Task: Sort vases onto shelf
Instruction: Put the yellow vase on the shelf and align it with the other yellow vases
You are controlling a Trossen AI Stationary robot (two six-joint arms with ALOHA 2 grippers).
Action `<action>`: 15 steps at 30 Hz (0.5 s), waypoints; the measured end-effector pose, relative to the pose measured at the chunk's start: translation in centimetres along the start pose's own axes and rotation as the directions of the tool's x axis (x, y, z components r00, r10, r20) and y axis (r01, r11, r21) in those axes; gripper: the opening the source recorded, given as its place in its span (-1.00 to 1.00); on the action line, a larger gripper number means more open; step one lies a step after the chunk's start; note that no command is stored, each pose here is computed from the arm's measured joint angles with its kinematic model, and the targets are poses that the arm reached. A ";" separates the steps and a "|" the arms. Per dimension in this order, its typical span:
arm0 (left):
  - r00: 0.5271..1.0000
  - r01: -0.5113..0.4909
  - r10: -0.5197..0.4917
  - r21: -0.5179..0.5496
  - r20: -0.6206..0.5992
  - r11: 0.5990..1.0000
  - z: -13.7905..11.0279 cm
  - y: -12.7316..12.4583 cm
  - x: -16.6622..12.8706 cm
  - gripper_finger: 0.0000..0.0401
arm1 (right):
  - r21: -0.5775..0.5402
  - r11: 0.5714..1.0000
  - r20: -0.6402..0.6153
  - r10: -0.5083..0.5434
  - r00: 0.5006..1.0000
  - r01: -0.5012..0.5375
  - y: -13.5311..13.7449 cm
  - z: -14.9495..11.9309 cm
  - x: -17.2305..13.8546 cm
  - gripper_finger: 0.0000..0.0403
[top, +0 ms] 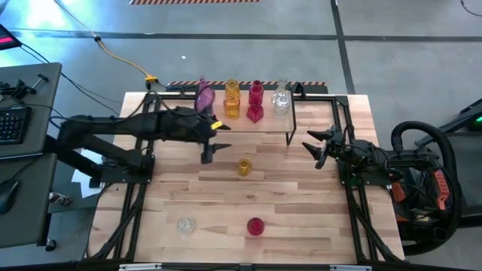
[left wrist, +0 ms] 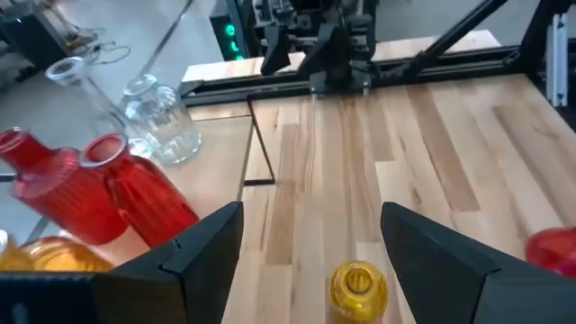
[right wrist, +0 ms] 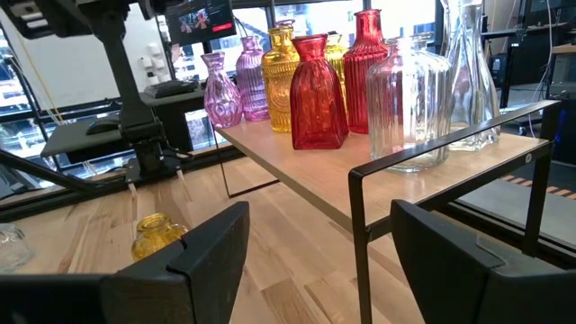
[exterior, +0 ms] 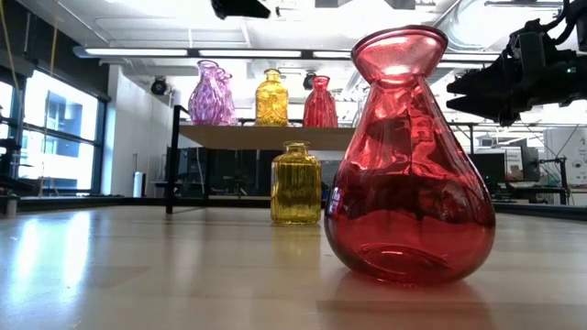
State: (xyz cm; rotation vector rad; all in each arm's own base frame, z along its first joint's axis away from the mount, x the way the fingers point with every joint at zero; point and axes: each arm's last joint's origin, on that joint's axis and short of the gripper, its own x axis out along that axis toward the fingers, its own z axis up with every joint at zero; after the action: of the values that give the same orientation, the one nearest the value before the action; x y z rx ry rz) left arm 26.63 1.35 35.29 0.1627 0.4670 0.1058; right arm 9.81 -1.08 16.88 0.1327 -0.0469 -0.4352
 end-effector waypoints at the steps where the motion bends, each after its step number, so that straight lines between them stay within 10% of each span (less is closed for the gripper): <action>1: 1.000 0.002 -0.001 0.002 -0.007 1.000 0.1 0.0 0.5 0.27 | 0.000 1.000 0.000 0.000 1.000 0.000 0.0 0.0 0.0 0.26; 15: 0.981 0.103 -0.099 0.012 -0.164 0.995 -1.9 -1.7 6.9 0.27 | 0.000 1.000 0.000 0.000 1.000 0.000 0.0 0.0 0.0 0.26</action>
State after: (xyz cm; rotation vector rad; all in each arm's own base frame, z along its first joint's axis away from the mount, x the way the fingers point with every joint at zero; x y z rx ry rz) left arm 32.01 0.94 30.28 0.1505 0.6393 0.0148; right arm 9.81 -1.08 16.88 0.1327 -0.0470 -0.4354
